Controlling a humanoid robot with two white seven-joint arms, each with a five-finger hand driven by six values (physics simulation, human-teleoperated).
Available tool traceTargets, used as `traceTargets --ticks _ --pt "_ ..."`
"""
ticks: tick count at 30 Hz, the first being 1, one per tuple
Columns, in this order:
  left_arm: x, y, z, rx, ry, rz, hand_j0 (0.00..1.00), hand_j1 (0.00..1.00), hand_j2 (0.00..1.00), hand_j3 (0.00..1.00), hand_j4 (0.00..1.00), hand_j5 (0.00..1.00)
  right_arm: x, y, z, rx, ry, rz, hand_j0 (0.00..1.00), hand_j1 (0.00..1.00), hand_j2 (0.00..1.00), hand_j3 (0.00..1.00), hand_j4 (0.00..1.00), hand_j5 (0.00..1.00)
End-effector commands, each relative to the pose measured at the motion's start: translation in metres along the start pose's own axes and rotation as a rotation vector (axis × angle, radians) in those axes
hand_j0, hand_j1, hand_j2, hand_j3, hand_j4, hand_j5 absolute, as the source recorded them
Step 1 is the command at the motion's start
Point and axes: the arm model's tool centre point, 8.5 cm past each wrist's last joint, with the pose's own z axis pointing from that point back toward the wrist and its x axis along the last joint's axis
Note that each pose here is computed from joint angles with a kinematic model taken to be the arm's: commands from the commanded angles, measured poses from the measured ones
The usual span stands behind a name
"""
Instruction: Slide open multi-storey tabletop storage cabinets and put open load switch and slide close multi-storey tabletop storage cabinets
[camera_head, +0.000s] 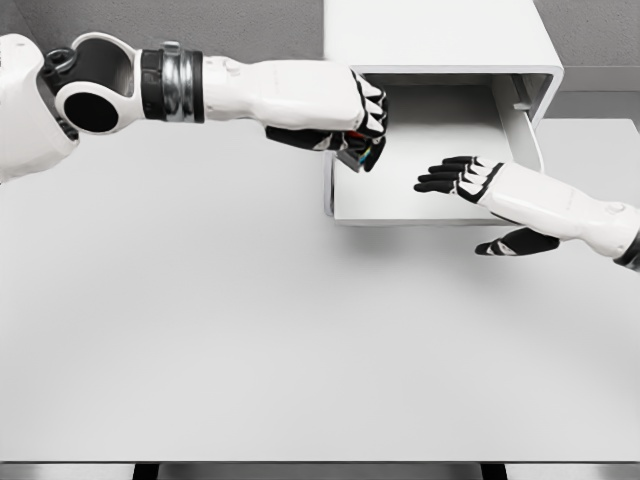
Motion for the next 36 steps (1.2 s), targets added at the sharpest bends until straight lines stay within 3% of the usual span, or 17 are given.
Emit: traceTargets --ticks 1,17,31,36 --pt "-0.002 -0.003 -0.010 -0.007 -0.005 0.009 0.39 0.39 0.39 0.39 0.39 0.39 0.000 0.000 -0.001 -0.007 -0.003 -0.008 1.00 1.00 1.00 1.00 1.00 1.00" --pt "-0.013 -0.017 -0.043 -0.074 -0.003 0.008 0.39 0.39 0.39 0.39 0.39 0.39 -0.001 -0.008 0.002 -0.014 0.004 0.011 1.00 1.00 1.00 1.00 1.00 1.00" --pt "-0.023 -0.019 -0.047 -0.079 0.026 0.012 0.41 0.41 0.41 0.41 0.41 0.41 -0.003 -0.009 0.004 -0.012 0.011 0.013 1.00 1.00 1.00 1.00 1.00 1.00" --pt "-0.026 -0.015 -0.046 -0.067 0.037 0.011 0.50 0.50 0.50 0.50 0.50 0.50 -0.003 -0.009 0.004 -0.012 0.012 0.012 1.00 1.00 1.00 1.00 1.00 1.00"
